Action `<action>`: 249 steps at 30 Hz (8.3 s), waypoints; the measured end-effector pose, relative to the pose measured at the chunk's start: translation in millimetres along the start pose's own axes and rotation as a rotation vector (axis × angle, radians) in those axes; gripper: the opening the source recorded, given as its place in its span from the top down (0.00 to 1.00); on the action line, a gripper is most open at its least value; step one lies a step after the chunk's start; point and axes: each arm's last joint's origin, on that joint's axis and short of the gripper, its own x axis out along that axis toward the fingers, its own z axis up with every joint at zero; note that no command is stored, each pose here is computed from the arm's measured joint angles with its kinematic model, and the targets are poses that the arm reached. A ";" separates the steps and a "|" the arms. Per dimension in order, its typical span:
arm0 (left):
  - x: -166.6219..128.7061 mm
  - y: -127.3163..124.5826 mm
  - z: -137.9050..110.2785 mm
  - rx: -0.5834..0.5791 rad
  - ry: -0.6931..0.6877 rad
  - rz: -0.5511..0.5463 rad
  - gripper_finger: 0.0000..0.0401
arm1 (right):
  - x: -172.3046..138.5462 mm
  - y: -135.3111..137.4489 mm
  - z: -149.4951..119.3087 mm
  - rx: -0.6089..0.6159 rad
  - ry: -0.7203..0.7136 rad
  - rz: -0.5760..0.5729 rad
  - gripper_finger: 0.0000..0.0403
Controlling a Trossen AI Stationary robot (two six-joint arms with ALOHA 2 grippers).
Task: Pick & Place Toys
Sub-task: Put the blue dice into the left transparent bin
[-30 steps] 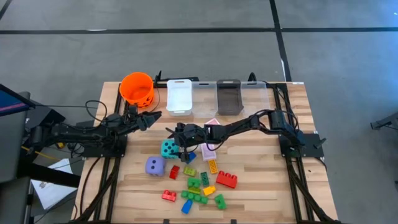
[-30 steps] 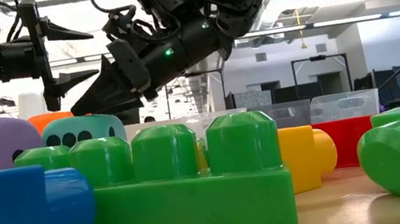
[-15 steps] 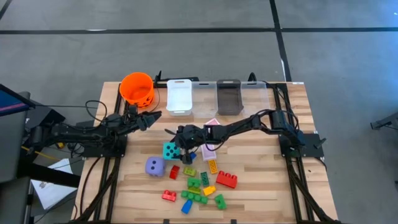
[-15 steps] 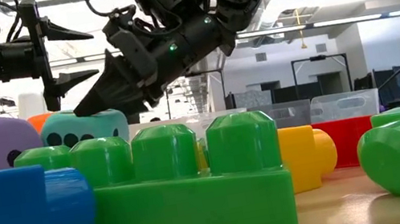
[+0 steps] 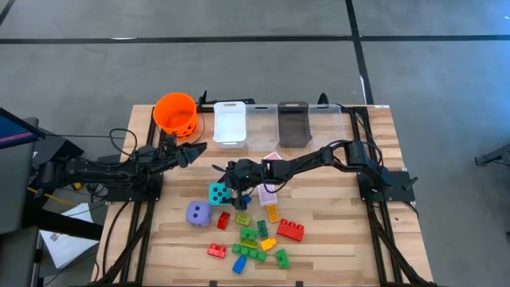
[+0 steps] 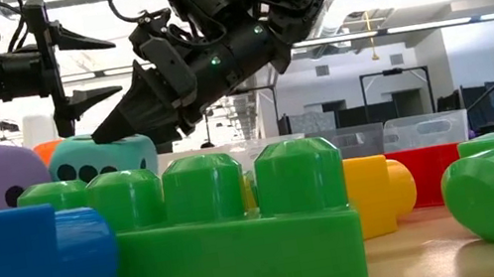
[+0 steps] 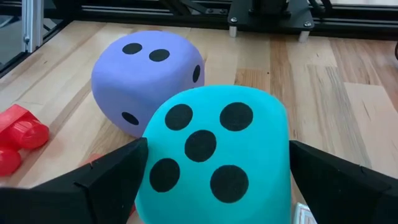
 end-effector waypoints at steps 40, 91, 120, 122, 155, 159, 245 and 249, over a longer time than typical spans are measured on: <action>0.0 0.1 0.1 0.000 -0.004 0.003 0.26 | -8.0 -6.7 2.9 -0.003 0.040 0.031 0.01; -0.7 8.8 -6.7 0.025 0.067 0.091 0.26 | -12.7 25.0 18.8 0.175 0.001 -0.188 0.01; -0.8 9.7 -7.6 0.062 0.080 0.097 0.26 | -9.7 30.4 13.0 0.140 0.036 -0.240 0.01; -0.8 9.8 -7.6 0.062 0.080 0.097 0.26 | -9.7 30.2 13.0 0.140 0.036 -0.250 0.01; -0.8 9.7 -7.4 0.062 0.077 0.099 0.26 | -9.3 29.5 12.5 0.171 0.030 -0.256 0.01; -0.8 9.8 -7.5 0.062 0.077 0.098 0.26 | -9.3 29.5 12.6 0.167 0.030 -0.256 0.01; -10.1 -0.7 -5.9 0.206 0.232 -0.136 0.26 | -140.2 8.2 111.4 0.324 0.269 -0.890 0.25; -10.2 -0.5 -5.4 0.213 0.226 -0.133 0.26 | -159.0 -7.1 108.8 0.344 0.298 -1.043 0.25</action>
